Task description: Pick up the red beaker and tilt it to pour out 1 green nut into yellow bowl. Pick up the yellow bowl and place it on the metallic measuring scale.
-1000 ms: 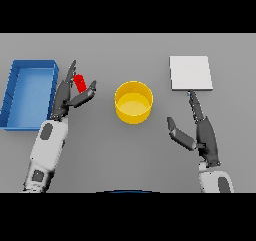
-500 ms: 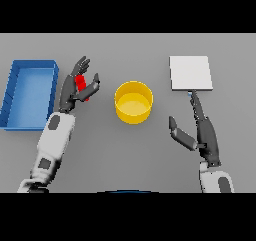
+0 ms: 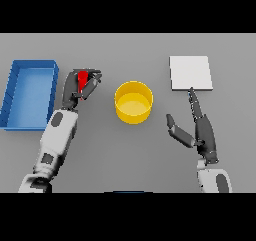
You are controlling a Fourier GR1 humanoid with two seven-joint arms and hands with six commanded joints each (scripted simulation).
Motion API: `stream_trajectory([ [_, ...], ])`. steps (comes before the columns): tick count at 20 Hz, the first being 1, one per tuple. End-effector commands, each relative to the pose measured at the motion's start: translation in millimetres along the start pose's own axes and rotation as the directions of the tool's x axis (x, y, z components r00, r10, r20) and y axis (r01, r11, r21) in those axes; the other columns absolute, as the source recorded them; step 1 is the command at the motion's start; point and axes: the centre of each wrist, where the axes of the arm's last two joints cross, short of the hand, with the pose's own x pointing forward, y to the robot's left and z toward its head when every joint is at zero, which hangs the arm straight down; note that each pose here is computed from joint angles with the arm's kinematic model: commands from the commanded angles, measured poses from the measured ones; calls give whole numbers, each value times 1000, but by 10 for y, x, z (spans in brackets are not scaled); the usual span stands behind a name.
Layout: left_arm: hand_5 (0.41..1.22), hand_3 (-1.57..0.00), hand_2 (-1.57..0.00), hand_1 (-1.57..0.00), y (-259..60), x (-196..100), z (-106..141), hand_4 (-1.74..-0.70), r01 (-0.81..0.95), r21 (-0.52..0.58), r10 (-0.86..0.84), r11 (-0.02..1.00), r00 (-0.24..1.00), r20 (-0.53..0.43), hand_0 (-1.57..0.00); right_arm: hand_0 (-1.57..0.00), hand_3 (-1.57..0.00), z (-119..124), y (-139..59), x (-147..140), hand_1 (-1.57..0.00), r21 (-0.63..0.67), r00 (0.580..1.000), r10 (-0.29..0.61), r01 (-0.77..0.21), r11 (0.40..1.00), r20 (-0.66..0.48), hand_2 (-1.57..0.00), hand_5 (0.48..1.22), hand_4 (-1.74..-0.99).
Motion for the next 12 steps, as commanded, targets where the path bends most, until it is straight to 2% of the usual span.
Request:
stream_trajectory([
  [1, 1129, -1420, -1467, -1467, 55, 17, -18, -1686, 14, 14, -14, 1000, 1000, 0, -1464, 1, 1, -3, -13, -35, 1, 0, 1000, 9, -9, 1000, -5, 1, 670, -1186],
  [6, 1127, -1522, -1537, -1537, 154, 306, -161, -1723, 114, -26, -111, 993, 990, 83, -1536, 1, 1, 43, -4, -23, 1, -7, 998, 51, -51, 999, 29, 1, 656, -1116],
  [8, 1134, -1539, -1549, -1549, 219, 483, -230, -1729, 224, -74, -213, 972, 968, 132, -1549, 1, 1, 31, -12, -19, 1, -12, 998, 63, -62, 998, 25, 1, 656, -1103],
  [10, 1139, -1551, -1557, -1557, 210, 623, -286, -1734, 396, -137, -372, 908, 912, 172, -1557, 1, 1, 15, -16, -19, 1, -9, 998, 65, -65, 998, 18, 1, 660, -1095],
  [12, 1132, -1555, -1560, -1560, 193, 704, -271, -1735, 488, -174, -451, 855, 866, 215, -1559, 1, 1, 78, -35, -13, 1, -8, 998, 59, -59, 998, 37, 1, 663, -1092],
])
